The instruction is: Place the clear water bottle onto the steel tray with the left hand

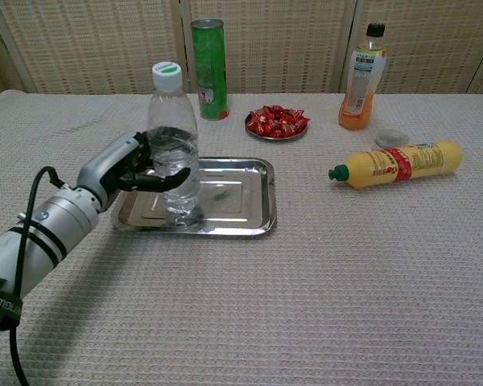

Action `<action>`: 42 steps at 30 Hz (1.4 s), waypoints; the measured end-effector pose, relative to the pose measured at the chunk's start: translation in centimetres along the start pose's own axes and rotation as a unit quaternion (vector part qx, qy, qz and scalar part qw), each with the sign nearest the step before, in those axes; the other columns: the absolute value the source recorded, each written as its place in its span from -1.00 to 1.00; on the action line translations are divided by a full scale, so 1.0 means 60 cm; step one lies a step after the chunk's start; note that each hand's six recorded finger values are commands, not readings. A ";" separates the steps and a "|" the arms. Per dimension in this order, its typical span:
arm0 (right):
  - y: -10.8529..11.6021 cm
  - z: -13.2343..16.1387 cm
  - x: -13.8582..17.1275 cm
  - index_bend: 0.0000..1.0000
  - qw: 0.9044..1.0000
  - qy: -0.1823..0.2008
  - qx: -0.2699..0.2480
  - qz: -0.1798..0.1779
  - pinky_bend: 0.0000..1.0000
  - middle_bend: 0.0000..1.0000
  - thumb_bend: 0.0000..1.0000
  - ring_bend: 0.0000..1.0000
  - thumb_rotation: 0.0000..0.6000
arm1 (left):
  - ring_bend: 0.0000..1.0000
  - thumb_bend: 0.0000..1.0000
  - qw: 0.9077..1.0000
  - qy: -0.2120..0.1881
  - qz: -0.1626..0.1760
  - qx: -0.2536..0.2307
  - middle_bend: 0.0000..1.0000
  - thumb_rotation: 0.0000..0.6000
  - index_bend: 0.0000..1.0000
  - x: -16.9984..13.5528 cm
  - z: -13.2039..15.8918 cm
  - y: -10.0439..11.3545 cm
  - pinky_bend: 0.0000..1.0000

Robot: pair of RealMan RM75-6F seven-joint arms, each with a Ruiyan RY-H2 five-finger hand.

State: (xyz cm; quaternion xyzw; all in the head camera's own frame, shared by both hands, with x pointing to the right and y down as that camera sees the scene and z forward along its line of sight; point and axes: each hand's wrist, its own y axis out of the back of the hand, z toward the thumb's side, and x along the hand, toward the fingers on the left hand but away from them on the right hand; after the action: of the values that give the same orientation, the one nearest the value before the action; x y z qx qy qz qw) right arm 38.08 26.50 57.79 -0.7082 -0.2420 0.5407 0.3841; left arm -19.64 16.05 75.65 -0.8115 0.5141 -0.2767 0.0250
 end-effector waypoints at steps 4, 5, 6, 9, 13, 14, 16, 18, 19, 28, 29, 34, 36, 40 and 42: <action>-0.001 0.001 0.000 -1.00 1.000 0.002 0.001 0.001 -1.00 -1.00 -0.89 -1.00 1.00 | -0.98 -0.03 1.000 0.008 0.000 0.019 -0.73 1.00 -0.82 0.001 -0.008 -0.002 -0.77; -0.001 0.001 0.000 -1.00 1.000 0.002 0.002 0.001 -1.00 -1.00 -0.89 -1.00 1.00 | -0.99 -0.03 1.000 0.010 0.000 0.024 -0.77 1.00 -0.88 0.001 -0.010 -0.001 -0.81; -0.001 0.001 0.001 -1.00 1.000 0.002 0.003 0.001 -1.00 -1.00 -0.89 -1.00 1.00 | -1.00 -0.04 1.000 0.013 -0.001 0.029 -0.84 1.00 -0.95 0.001 -0.012 -0.002 -0.87; -0.001 0.002 0.001 -1.00 1.000 0.002 0.003 -0.001 -1.00 -1.00 -0.89 -1.00 1.00 | -1.00 -0.09 0.999 0.019 -0.004 0.033 -1.00 1.00 -1.00 0.000 -0.017 0.000 -0.97; -0.001 0.002 0.001 -1.00 1.000 0.002 0.004 -0.002 -1.00 -1.00 -0.89 -1.00 1.00 | -1.00 -0.15 0.999 0.027 -0.011 0.021 -1.00 1.00 -1.00 -0.001 -0.018 0.002 -1.00; -0.001 0.002 0.001 -1.00 1.000 0.002 0.004 -0.002 -1.00 -1.00 -0.89 -1.00 1.00 | -1.00 -0.17 0.999 0.031 -0.015 0.017 -1.00 1.00 -1.00 -0.001 -0.019 0.002 -1.00; -0.001 0.002 0.002 -1.00 1.000 0.003 0.004 -0.002 -1.00 -1.00 -0.89 -1.00 1.00 | -1.00 -0.19 0.999 0.040 -0.024 0.013 -1.00 1.00 -1.00 -0.001 -0.023 0.007 -1.00; -0.001 0.002 0.002 -1.00 1.000 0.003 0.004 -0.002 -1.00 -1.00 -0.89 -1.00 1.00 | -1.00 -0.21 0.998 0.049 -0.029 0.010 -1.00 1.00 -1.00 -0.002 -0.027 0.012 -1.00; -0.001 0.003 0.002 -1.00 1.000 0.003 0.004 -0.002 -1.00 -1.00 -0.89 -1.00 1.00 | -1.00 -0.22 0.998 0.055 -0.032 0.007 -1.00 1.00 -1.00 -0.002 -0.028 0.016 -1.00; -0.003 0.004 0.000 -1.00 1.000 0.003 0.005 0.001 -1.00 -1.00 -0.89 -1.00 1.00 | -1.00 -0.27 0.996 0.075 -0.034 -0.019 -1.00 1.00 -1.00 -0.001 -0.030 0.055 -1.00; -0.003 0.004 0.000 -1.00 1.000 0.003 0.005 0.001 -1.00 -1.00 -0.89 -1.00 1.00 | -1.00 -0.27 0.997 0.073 -0.035 -0.015 -1.00 1.00 -1.00 -0.002 -0.029 0.059 -1.00; -0.002 0.004 0.001 -1.00 1.000 0.004 0.005 0.000 -1.00 -1.00 -0.89 -1.00 1.00 | -1.00 -0.27 0.997 0.061 -0.044 0.023 -1.00 1.00 -1.00 -0.019 -0.031 0.079 -1.00; -0.002 0.004 0.002 -1.00 1.000 0.004 0.005 -0.001 -1.00 -1.00 -0.89 -1.00 1.00 | -1.00 -0.28 0.996 0.063 -0.048 0.035 -1.00 1.00 -1.00 -0.030 -0.035 0.089 -1.00; -0.001 0.004 0.003 -1.00 1.000 0.005 0.005 -0.001 -1.00 -1.00 -0.89 -1.00 1.00 | -1.00 -0.28 0.993 0.062 -0.057 0.078 -1.00 1.00 -1.00 -0.062 -0.046 0.120 -1.00; -0.003 0.005 0.002 -1.00 1.000 0.005 0.005 0.000 -1.00 -1.00 -0.89 -1.00 1.00 | -1.00 -0.27 0.991 0.057 -0.055 0.109 -1.00 1.00 -1.00 -0.077 -0.048 0.143 -1.00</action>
State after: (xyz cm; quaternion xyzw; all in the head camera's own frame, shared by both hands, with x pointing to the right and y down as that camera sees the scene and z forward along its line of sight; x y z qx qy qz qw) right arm 37.84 26.79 57.79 -0.7089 -0.2373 0.5381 0.3894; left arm -29.53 16.62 73.31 -0.8136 0.4364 -0.3779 0.0688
